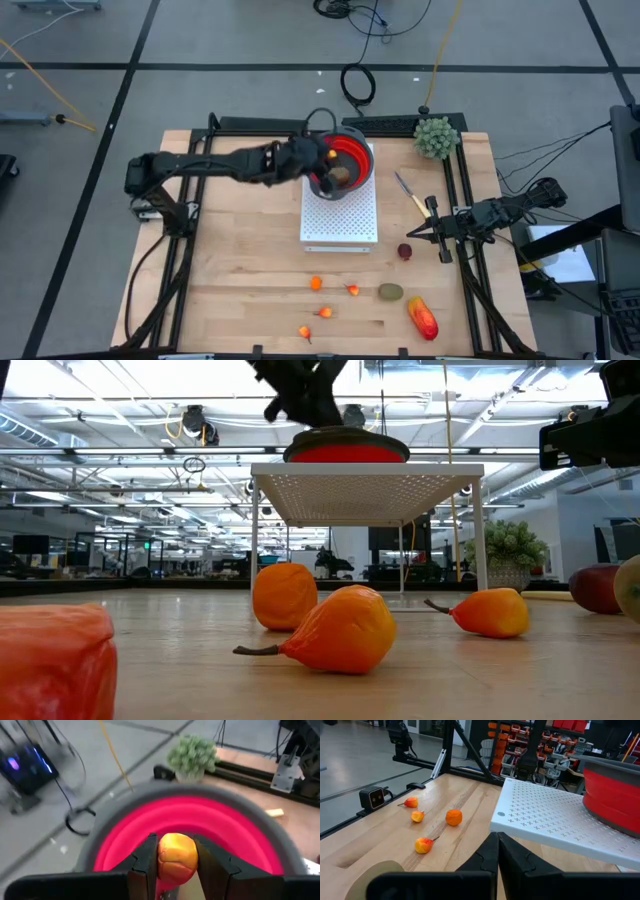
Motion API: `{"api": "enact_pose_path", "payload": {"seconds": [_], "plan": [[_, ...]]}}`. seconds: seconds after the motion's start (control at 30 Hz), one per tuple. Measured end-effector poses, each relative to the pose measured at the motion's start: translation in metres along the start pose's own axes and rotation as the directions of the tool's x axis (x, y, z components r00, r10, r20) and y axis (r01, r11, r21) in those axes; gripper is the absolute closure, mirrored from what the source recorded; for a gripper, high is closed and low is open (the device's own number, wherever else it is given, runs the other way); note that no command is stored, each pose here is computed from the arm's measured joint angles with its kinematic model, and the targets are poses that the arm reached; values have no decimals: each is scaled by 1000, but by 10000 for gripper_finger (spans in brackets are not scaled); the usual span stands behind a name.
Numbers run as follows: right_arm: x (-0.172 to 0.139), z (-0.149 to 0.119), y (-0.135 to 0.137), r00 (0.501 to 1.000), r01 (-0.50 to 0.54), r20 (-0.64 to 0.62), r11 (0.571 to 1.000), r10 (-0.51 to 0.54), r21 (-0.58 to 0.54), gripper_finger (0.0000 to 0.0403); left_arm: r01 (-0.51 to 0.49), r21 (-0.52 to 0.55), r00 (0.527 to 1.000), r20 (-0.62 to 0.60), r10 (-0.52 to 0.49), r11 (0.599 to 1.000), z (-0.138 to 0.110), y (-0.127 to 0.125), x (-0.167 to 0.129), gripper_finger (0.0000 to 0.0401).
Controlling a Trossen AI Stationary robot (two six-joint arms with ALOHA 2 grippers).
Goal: Pick & Place Fruit
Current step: Put the orange pear into the red strainer bowl
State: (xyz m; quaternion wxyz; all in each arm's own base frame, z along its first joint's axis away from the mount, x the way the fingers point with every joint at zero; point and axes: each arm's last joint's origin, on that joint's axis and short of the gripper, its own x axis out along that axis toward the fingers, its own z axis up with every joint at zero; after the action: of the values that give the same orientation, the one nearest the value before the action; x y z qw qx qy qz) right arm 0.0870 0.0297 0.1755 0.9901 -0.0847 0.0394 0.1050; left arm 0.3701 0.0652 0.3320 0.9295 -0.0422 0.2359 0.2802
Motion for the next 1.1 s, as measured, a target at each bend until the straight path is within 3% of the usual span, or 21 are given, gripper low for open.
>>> {"api": "enact_pose_path", "payload": {"seconds": [0.17,0.57,0.87,1.1], "plan": [[0,0,0,1000,0,0,1000,0,-6,403,32,-83,995,-87,-39,996,-5,16,6,295],[0,0,0,1000,0,0,1000,0,-11,403,42,-62,992,-113,-49,997,-8,11,4,295],[0,0,0,1000,0,0,1000,0,-11,403,32,-42,985,-170,-38,999,-22,5,25,295],[0,0,0,1000,0,0,1000,0,-12,403,28,-46,986,-166,-35,999,-22,6,26,295]]}}
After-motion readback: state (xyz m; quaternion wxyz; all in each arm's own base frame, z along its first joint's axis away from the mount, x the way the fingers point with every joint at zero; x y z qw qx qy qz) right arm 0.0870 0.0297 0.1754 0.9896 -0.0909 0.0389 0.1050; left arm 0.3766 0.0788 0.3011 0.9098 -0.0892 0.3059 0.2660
